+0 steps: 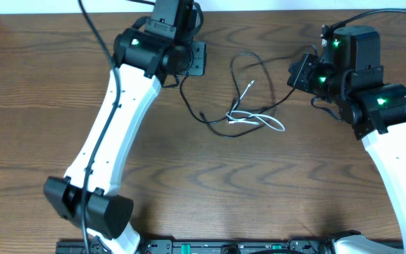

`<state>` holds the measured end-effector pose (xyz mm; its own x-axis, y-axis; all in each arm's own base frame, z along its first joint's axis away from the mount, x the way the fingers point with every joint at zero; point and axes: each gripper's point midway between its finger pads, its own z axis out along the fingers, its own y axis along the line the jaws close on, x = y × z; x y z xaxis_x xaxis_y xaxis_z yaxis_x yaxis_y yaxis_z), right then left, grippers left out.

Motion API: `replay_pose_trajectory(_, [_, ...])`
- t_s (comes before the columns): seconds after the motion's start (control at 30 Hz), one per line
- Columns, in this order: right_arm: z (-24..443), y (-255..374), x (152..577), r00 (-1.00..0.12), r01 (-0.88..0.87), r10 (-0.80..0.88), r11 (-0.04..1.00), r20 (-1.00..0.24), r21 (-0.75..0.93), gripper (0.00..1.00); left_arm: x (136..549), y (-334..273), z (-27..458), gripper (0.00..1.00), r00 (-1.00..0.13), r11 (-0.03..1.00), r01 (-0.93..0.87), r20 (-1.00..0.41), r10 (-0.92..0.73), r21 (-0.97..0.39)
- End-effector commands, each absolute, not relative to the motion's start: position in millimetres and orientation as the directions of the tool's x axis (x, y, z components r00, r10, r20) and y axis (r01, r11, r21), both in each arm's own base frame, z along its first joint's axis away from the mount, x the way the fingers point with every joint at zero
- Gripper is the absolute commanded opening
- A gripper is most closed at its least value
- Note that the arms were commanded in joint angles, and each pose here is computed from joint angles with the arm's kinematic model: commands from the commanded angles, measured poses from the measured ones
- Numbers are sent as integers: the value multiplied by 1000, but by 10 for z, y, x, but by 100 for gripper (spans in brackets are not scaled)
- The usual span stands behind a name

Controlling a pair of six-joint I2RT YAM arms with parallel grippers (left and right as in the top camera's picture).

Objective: Untangle cables

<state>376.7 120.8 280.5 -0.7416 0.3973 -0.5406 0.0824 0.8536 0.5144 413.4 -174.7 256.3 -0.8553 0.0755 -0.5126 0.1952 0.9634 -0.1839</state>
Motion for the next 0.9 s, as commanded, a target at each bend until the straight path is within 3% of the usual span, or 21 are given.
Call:
replay_pose_trajectory(0.0, [2744, 1170, 3799, -738, 131, 427, 850, -523, 510, 1, 4135, -1781, 2514, 45, -856, 955, 233, -505, 112, -183])
replay_pose_trajectory(0.1, [2672, 1178, 3825, -744, 161, 448, 840, -496, 518, 1, 4065, -1912, 2526, 45, -829, 909, 367, -512, 224, -197])
replay_pose_trajectory(0.23, [2689, 1241, 3879, -749, 142, 457, 818, -480, 558, 1, 3800, -2194, 2558, 45, -802, 786, 526, -496, 332, -324])
replay_pose_trajectory(0.43, [2921, 1115, 4038, -713, 99, 505, 760, -487, 642, 1, 3442, -2409, 2564, 45, -817, 670, 566, -433, 380, -481])
replay_pose_trajectory(0.57, [3060, 1068, 4085, -714, 57, 529, 698, -460, 714, 1, 3348, -2476, 2465, 45, -806, 652, 588, -416, 421, -480])
replay_pose_trajectory(0.87, [3078, 976, 4132, -687, 102, 579, 675, -439, 731, 1, 3127, -2719, 2400, 45, -697, 543, 717, -455, 555, -436])
